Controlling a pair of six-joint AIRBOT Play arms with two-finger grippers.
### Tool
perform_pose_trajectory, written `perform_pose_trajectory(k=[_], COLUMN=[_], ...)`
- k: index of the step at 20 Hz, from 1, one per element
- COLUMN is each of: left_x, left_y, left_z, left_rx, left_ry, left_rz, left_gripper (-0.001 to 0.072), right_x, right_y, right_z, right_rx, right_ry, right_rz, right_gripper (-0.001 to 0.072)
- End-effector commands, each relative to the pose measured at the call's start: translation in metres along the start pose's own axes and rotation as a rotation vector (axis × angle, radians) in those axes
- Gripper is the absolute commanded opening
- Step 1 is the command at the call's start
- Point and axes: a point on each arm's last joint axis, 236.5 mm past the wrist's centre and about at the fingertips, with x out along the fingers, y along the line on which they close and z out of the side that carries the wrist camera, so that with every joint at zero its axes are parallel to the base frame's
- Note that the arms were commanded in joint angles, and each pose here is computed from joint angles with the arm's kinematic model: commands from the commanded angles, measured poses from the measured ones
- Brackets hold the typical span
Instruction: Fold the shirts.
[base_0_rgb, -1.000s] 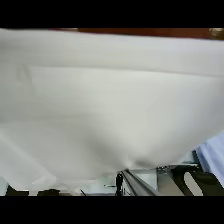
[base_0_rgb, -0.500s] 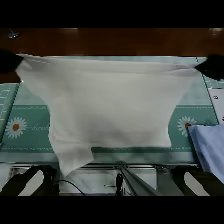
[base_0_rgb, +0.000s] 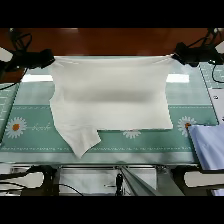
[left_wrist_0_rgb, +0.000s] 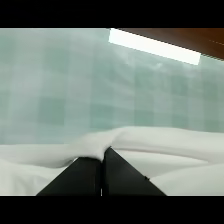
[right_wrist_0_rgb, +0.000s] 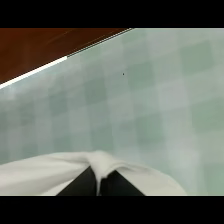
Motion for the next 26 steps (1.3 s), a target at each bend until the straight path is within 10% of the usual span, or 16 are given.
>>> perform_pose_trajectory(k=[1, 16, 17, 18, 19, 26], left_x=[0.028, 0.008, 0.007, 0.005, -0.002, -0.098], left_y=[-0.001, 0.044, 0.044, 0.045, 0.045, 0.111], left_z=[-0.022, -0.171, -0.173, -0.173, -0.174, -0.199], left_rx=[-0.071, -0.057, -0.057, -0.055, -0.046, -0.161], left_ry=[0.087, 0.637, 0.644, 0.651, 0.682, 0.823], left_rz=[-0.029, 0.015, 0.014, 0.015, 0.017, 0.203], left_gripper=[0.0021, 0.0021, 0.0026, 0.0199, 0.0673, 0.0701], right_x=[0.038, 0.031, 0.033, 0.033, 0.027, -0.066], right_y=[-0.012, -0.074, -0.077, -0.078, -0.078, -0.13], right_z=[-0.011, -0.118, -0.122, -0.126, -0.129, -0.125], right_rx=[0.051, -0.04, -0.001, 0.016, 0.012, -0.006], right_ry=[0.074, 0.557, 0.57, 0.586, 0.607, 0.56], right_rz=[0.006, -0.1, -0.112, -0.117, -0.119, -0.306], right_gripper=[0.0024, 0.0028, 0.0159, 0.0466, 0.0623, 0.0623])
